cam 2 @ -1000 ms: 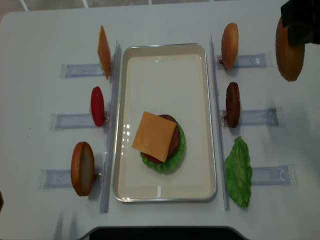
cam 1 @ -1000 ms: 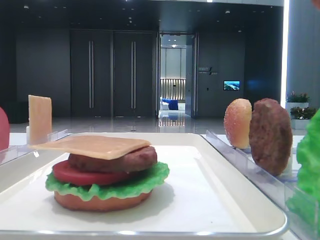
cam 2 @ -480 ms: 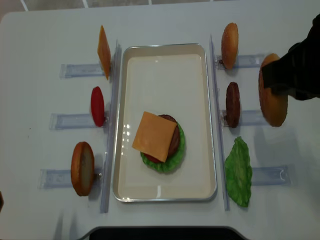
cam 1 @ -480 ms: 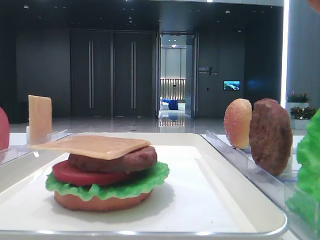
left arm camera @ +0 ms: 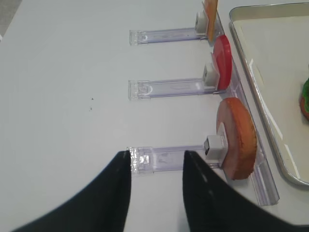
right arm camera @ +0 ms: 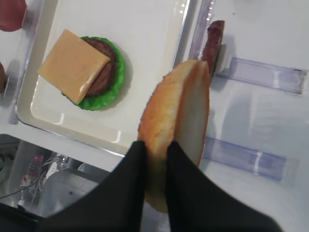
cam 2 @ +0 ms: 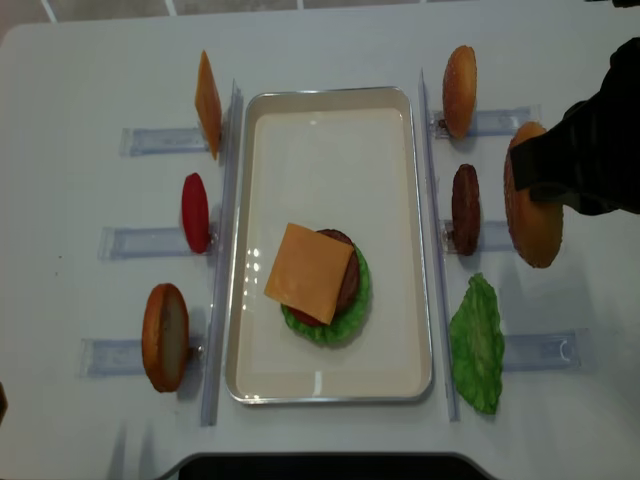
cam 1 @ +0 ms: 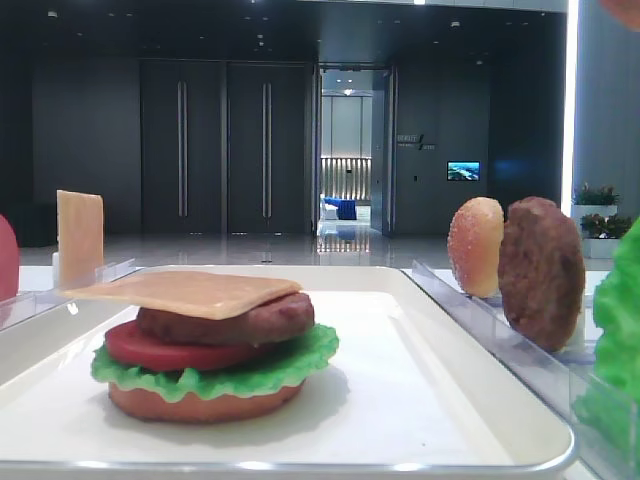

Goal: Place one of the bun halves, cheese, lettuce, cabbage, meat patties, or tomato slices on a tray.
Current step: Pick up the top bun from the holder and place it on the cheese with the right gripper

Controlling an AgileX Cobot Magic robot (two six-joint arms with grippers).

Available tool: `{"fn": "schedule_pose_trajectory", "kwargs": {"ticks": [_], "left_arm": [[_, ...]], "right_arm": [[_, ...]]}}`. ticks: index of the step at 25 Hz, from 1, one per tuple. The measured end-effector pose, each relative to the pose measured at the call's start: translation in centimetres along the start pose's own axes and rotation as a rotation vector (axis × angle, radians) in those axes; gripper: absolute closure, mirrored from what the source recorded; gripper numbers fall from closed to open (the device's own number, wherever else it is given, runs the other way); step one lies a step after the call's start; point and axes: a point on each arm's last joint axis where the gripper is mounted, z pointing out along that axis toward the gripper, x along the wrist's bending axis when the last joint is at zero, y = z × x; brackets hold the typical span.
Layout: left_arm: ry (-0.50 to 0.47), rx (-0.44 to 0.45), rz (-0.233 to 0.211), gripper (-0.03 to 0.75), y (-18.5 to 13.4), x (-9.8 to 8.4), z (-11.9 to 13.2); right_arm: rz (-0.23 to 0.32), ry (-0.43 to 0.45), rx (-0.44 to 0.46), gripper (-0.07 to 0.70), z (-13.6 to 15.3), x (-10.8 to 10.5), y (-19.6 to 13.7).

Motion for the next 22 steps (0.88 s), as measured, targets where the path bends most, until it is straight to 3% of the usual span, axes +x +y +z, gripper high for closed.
{"fn": "schedule_pose_trajectory", "kwargs": {"ticks": [4, 22], "left_arm": [[0.000, 0.000, 0.000, 0.433, 0.00, 0.00, 0.00], [0.000, 0.000, 0.000, 0.433, 0.00, 0.00, 0.00]], "right_arm": [[0.009, 0.054, 0.016, 0.546, -0.02, 0.49, -0.14], [-0.046, 0.047, 0.012, 0.552, -0.02, 0.42, -0.12]]}}
